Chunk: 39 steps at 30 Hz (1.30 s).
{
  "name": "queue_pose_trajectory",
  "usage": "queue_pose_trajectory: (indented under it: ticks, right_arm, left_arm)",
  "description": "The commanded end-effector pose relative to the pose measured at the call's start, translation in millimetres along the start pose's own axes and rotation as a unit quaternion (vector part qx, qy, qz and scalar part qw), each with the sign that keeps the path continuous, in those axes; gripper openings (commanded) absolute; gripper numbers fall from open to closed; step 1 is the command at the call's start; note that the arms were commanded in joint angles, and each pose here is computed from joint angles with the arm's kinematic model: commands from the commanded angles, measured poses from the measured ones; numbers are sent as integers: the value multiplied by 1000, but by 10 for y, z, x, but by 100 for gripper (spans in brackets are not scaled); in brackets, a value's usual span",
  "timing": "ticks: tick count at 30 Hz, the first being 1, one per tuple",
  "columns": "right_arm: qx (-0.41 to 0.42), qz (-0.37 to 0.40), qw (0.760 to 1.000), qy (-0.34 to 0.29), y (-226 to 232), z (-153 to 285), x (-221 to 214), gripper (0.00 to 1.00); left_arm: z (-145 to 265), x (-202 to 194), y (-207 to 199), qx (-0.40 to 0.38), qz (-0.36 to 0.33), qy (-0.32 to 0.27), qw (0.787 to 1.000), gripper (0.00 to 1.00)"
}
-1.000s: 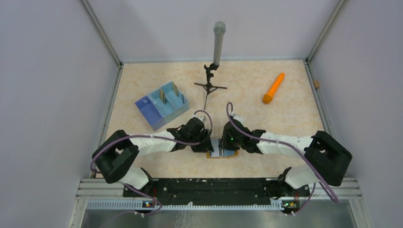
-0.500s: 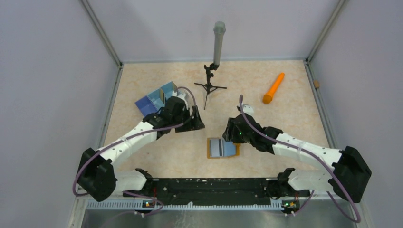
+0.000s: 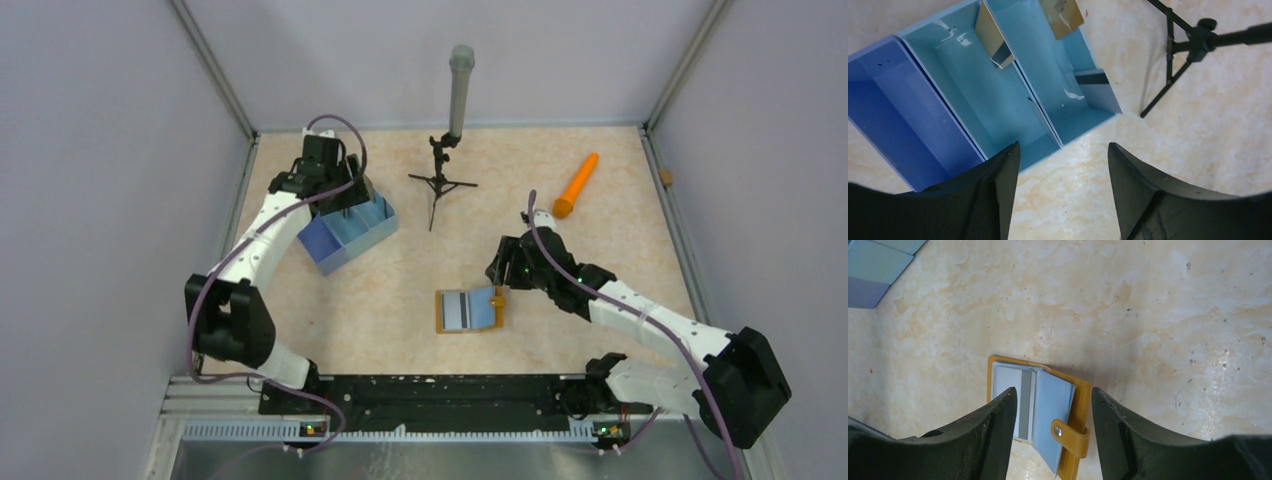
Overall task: Put the credit cards into the card holder
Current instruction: Pick up the credit card from the storage box.
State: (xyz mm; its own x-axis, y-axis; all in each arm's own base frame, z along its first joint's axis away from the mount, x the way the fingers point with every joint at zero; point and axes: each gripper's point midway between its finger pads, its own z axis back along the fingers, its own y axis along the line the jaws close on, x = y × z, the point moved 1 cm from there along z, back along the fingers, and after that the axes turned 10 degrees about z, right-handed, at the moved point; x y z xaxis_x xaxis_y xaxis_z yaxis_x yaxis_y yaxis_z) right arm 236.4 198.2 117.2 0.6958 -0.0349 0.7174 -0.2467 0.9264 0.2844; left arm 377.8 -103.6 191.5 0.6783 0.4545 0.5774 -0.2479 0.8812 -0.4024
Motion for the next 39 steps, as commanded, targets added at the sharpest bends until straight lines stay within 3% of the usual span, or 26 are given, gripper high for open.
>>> queue_pose_trajectory:
  ticks: [1, 9, 20, 39]
  right_arm:
    - [33, 4, 999, -18, 40, -6, 68, 56]
    - [39, -5, 999, -14, -53, -22, 5, 56]
    - [42, -17, 999, -13, -72, -29, -10, 56]
    - [39, -24, 999, -3, -100, -70, -91, 55]
  left_arm:
    - [-180, 124, 100, 33, -7, 17, 999, 67]
    - [-507, -129, 200, 38, 8, 83, 996, 51]
    - [-675, -275, 297, 45, 5, 115, 992, 43]
    - [-558, -287, 367, 47, 22, 105, 993, 17]
